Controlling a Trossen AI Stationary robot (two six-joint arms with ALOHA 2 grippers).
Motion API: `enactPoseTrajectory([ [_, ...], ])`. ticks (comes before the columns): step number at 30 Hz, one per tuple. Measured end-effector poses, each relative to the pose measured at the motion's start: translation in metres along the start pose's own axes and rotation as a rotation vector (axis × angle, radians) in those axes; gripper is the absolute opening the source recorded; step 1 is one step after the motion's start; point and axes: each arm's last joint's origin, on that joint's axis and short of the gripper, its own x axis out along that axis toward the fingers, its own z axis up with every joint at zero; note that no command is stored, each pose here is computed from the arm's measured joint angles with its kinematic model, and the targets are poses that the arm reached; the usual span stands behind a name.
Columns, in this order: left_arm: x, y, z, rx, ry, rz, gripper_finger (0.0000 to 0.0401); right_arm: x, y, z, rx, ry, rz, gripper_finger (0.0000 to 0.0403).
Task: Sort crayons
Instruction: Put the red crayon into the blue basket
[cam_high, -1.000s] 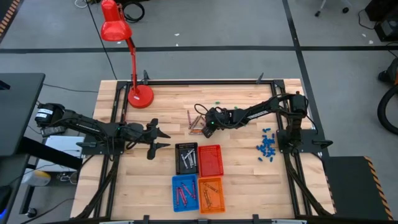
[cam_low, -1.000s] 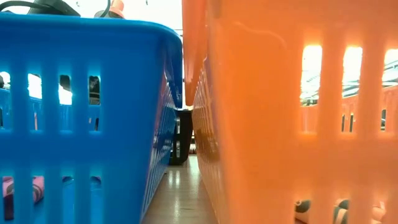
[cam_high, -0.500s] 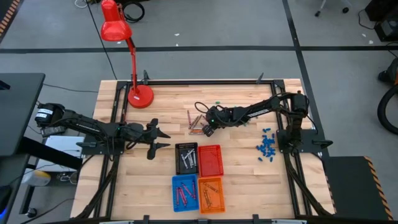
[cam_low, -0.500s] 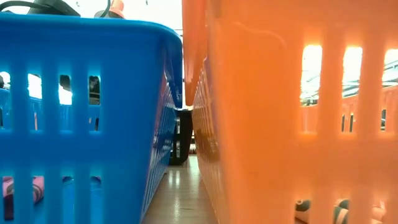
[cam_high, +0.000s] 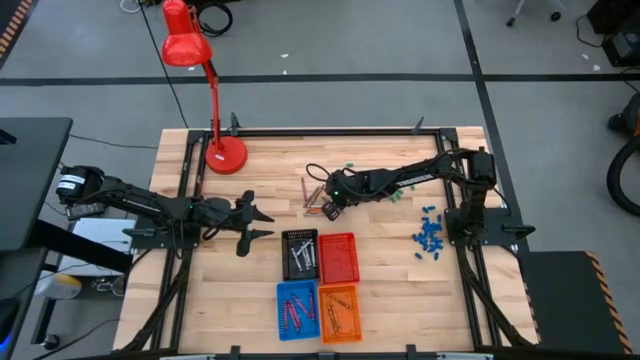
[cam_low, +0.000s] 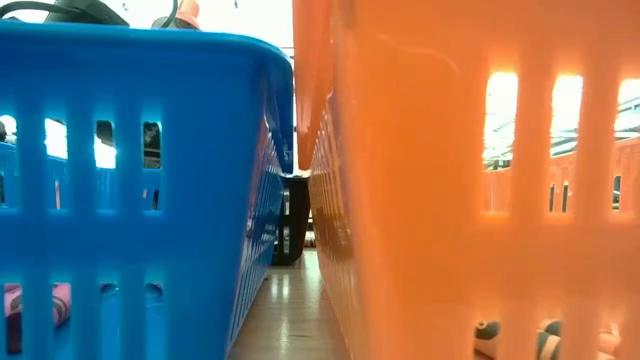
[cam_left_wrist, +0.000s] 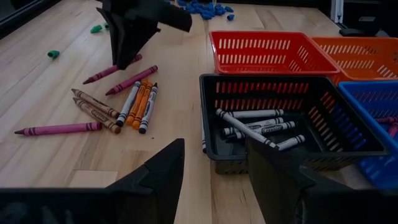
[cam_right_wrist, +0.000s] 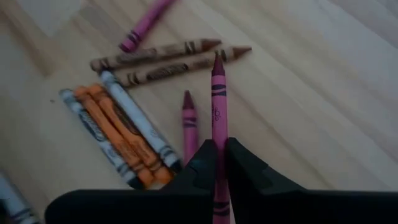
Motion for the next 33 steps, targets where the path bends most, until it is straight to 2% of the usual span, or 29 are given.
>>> enactPoseTrajectory([
  [7,0.0,0.0,0.0,0.0,0.001,0.0,0.0183,-0.014,0.021,0.012,0.009,-0.033,0.059,0.0031],
  [15,0.0,0.0,0.0,0.005,0.001,0.0,0.0183,-0.041,0.071,0.006,0.007,-0.051,0.221,0.0032],
  [23,0.0,0.0,0.0,0.016,0.001,0.0,0.0183,-0.069,0.12,-0.024,0.028,-0.091,0.337,0.0032],
  [33,0.0,0.0,0.0,0.021,0.003,0.002,0.0183,-0.095,0.164,-0.072,0.15,-0.239,0.385,0.0032],
])
